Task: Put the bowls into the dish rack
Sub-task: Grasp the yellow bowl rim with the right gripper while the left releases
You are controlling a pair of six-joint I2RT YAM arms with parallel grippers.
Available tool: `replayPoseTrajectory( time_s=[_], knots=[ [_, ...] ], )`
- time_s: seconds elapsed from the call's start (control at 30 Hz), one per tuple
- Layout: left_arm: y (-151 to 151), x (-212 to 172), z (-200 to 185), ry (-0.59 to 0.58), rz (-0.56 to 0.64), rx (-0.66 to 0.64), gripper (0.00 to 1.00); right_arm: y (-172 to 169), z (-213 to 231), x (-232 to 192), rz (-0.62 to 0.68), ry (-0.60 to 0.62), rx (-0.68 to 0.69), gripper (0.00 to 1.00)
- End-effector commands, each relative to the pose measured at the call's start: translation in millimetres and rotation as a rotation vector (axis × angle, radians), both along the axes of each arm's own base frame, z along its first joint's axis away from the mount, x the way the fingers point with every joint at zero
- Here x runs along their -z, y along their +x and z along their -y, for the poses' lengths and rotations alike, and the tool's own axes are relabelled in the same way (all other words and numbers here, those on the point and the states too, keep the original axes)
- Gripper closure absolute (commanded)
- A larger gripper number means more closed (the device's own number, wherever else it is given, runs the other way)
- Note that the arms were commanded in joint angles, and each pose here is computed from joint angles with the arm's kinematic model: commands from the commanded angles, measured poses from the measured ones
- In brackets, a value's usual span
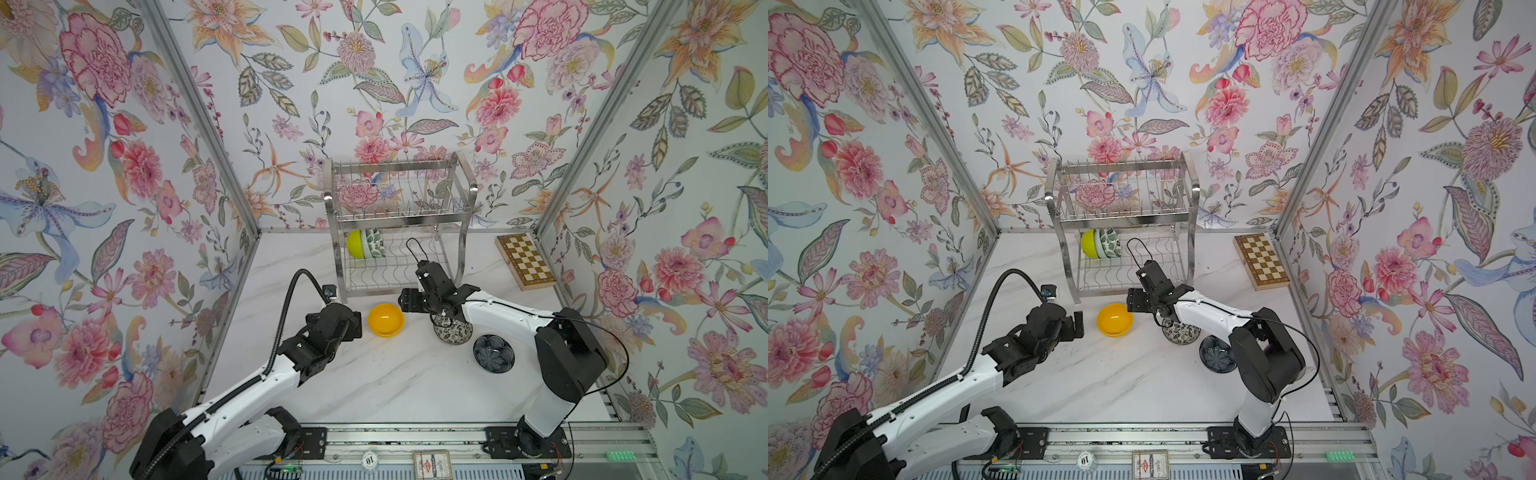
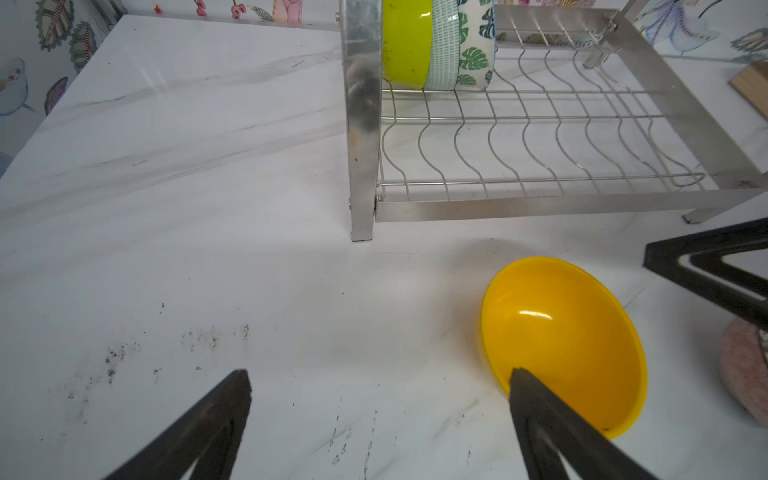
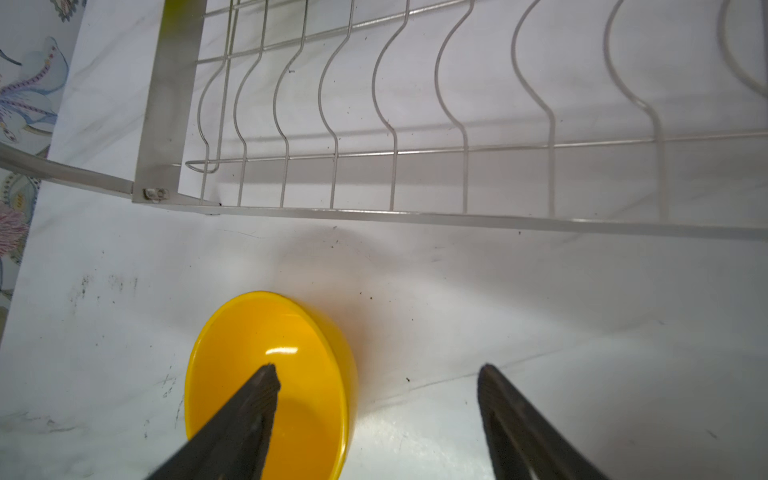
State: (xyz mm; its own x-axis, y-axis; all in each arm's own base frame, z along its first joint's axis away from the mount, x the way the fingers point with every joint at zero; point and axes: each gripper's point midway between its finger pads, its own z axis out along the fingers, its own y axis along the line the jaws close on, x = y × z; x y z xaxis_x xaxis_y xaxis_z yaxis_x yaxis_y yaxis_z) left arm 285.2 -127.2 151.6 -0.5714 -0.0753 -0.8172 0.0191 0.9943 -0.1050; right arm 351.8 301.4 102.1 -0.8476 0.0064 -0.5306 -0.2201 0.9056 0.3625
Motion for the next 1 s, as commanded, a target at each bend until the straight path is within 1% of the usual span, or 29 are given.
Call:
replayPoseTrajectory(
  time_s=[0.0,0.1,0.2,0.3,0.37,0.57,0.7,0.83,0.93,0.97],
  knots=[
    [-1,-10,4,-0.155,0.067,0.004,0.01,-8,-11,9,-0.056,-0.005,-0.007,0.30],
    [-6,-3,3,-0.239,0.068,0.005,0.01,-15,-16,20,-0.082,-0.031,-0.016,0.36],
    [-7,6,8,-0.306,0.032,0.019,0.01,-19,-19,30,-0.096,-0.056,-0.017,0.39],
    [-7,14,12,-0.331,-0.004,0.024,0.01,-21,-20,36,-0.097,-0.081,-0.013,0.44],
    [-6,17,16,-0.348,-0.018,0.027,0.01,-21,-19,41,-0.101,-0.108,-0.014,0.49],
    [-4,24,21,-0.403,-0.044,0.015,0.01,-26,-19,54,-0.119,-0.149,-0.030,0.57],
    [-4,29,26,-0.448,-0.058,0.017,0.01,-28,-17,58,-0.119,-0.171,-0.035,0.67],
    [-3,32,33,-0.490,-0.079,0.022,0.01,-28,-14,57,-0.109,-0.176,-0.034,0.78],
    [0,31,39,-0.503,-0.098,0.031,0.01,-26,-13,48,-0.085,-0.156,-0.031,0.83],
    [1,31,40,-0.503,-0.111,0.023,0.01,-24,-12,45,-0.075,-0.142,-0.025,0.86]
  ],
)
